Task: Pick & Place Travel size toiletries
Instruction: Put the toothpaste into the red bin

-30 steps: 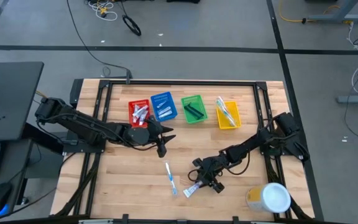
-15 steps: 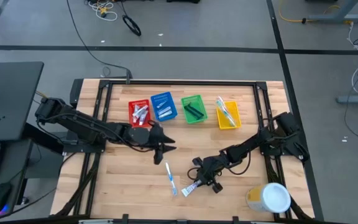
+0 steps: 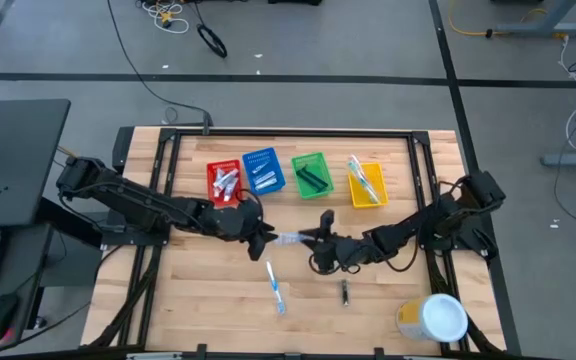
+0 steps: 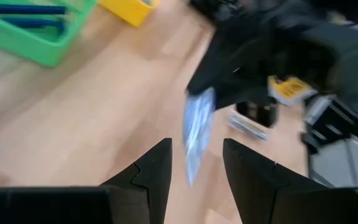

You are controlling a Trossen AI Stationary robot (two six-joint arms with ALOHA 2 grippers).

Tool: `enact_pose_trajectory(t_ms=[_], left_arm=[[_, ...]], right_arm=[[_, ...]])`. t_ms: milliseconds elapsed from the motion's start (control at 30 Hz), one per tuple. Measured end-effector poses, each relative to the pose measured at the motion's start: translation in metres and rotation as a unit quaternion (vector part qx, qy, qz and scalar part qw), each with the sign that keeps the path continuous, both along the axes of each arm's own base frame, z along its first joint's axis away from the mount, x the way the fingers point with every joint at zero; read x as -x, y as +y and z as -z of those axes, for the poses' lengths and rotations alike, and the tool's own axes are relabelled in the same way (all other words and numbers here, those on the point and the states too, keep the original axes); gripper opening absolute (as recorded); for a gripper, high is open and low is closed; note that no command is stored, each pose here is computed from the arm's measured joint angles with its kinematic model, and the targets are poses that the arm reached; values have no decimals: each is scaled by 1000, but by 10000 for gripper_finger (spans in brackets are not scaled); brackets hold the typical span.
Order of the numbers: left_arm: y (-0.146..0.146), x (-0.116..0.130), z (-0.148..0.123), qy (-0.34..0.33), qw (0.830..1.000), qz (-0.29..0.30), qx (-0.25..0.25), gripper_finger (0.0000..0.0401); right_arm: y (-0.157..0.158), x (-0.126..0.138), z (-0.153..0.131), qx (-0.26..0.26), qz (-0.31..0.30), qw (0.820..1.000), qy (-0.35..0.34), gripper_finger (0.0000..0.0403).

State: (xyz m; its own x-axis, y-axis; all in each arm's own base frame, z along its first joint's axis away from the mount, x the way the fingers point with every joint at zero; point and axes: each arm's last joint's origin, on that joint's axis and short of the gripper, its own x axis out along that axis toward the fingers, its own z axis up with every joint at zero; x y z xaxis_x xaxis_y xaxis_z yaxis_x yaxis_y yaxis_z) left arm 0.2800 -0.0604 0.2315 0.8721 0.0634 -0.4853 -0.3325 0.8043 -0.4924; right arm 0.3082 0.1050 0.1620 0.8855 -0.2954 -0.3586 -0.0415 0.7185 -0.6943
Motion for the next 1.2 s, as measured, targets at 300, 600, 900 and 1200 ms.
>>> enact_pose_trajectory(t_ms=[300, 600, 900, 1200], left_arm=[[4, 0, 1, 2, 999, -42, 6, 153], [5, 0, 1, -1, 999, -48, -7, 151], [6, -1, 0, -7, 998, -53, -19, 59], [7, -1, 0, -5, 998, -49, -28, 7]], right_arm=[[-9, -5, -8, -22, 34, 998, -45, 98], [-15, -10, -17, -41, 42, 994, -92, 97], [-22, -13, -14, -47, 29, 995, -78, 97], [-27, -14, -13, -61, 31, 995, -79, 99]])
